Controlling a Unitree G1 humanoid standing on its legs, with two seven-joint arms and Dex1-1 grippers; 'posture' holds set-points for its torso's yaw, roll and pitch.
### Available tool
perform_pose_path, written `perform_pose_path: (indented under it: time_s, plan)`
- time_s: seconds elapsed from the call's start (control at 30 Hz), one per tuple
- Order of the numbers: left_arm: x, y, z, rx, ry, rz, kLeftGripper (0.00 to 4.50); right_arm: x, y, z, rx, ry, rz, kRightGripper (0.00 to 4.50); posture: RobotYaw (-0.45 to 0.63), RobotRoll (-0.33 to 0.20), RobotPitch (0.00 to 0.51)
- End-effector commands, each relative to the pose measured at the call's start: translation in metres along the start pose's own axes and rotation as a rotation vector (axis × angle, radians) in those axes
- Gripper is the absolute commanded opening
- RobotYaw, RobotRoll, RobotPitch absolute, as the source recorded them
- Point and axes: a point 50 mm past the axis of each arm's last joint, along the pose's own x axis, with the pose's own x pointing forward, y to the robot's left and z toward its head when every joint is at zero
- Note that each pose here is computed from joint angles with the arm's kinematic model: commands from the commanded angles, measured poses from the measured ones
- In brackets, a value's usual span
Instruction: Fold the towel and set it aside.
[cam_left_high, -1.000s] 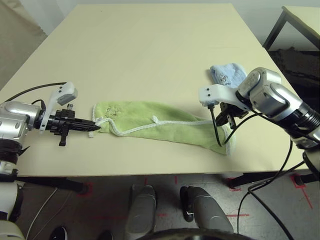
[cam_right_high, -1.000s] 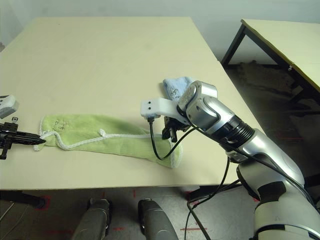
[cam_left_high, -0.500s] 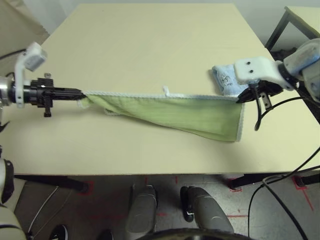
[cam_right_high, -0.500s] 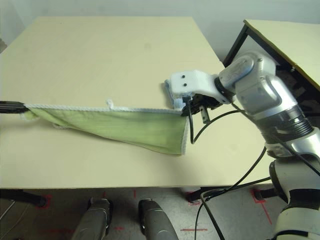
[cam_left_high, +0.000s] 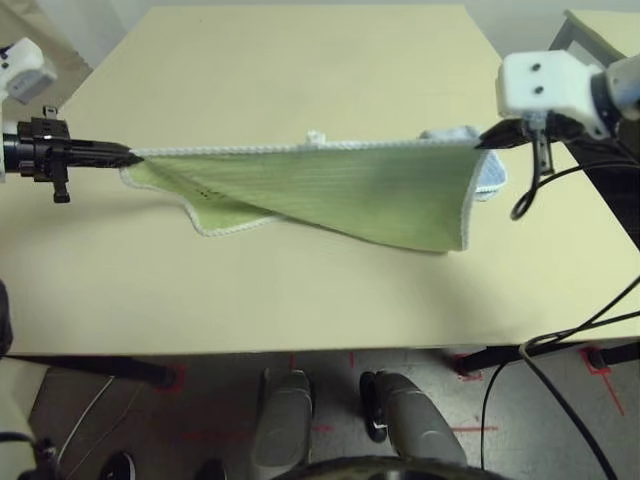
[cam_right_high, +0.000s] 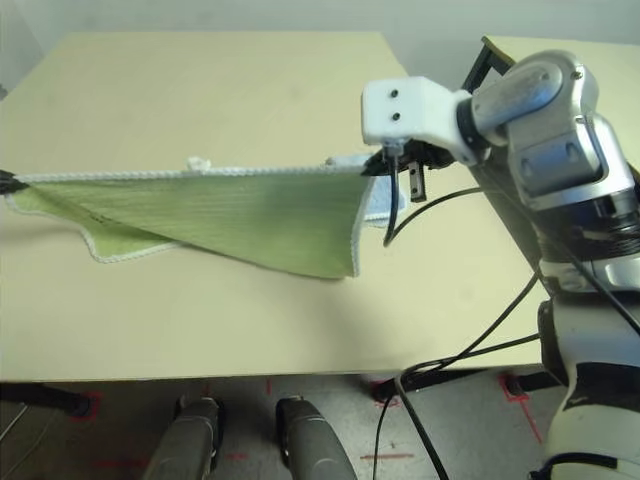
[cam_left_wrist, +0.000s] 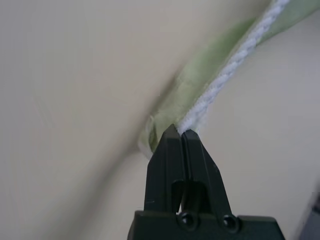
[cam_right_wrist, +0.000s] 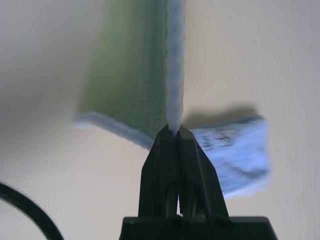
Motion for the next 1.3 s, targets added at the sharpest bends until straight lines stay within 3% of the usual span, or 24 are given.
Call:
perform_pose_path:
  time_s: [0.03,0.17,0.37,0.53,0.63,0.8,0.97,1.03,1.17,1.3]
  plan:
    - [-0.012,-0.016,-0.002,-0.133,0.030,-0.053,0.00,-0.003,0.013,0.000,0.109,-0.020,0.107,0.05,0.02,0.000,0.136]
    - [-0.008,-0.035,0.018,-0.278,-0.073,-0.193,0.00,-0.004,-0.010,0.006,0.191,-0.092,0.093,0.05,0.04,0.000,0.142]
    - [0.010,-0.016,0.030,-0.280,-0.147,-0.185,0.00,0.011,-0.056,-0.004,0.175,-0.061,-0.024,0.05,0.06,0.000,0.150]
    - [0.017,0.013,0.034,-0.162,-0.099,-0.031,0.00,0.028,-0.088,-0.005,0.117,-0.036,-0.223,0.05,0.06,0.000,0.155]
    - [0.021,0.033,0.044,0.036,-0.081,0.235,0.00,0.031,-0.108,-0.005,0.029,0.020,-0.484,0.05,0.06,0.000,0.155]
    - [0.015,0.045,0.059,0.207,-0.078,0.512,0.00,0.010,-0.125,-0.006,-0.080,0.099,-0.850,0.05,0.05,0.000,0.162]
    - [-0.003,0.048,0.068,0.344,-0.039,0.672,0.00,-0.014,-0.130,-0.004,-0.163,0.124,-1.061,0.05,0.04,0.000,0.162]
    - [-0.008,0.047,0.067,0.376,-0.031,0.682,0.00,-0.012,-0.127,-0.008,-0.188,0.124,-1.035,0.05,0.04,0.000,0.164]
    - [-0.008,0.041,0.048,0.394,0.018,0.554,0.00,0.013,-0.109,-0.026,-0.231,0.102,-0.814,0.05,0.03,0.000,0.173]
    - [0.005,0.027,-0.001,0.334,0.105,0.248,0.00,0.058,-0.058,-0.052,-0.248,0.020,-0.432,0.05,0.04,0.000,0.182]
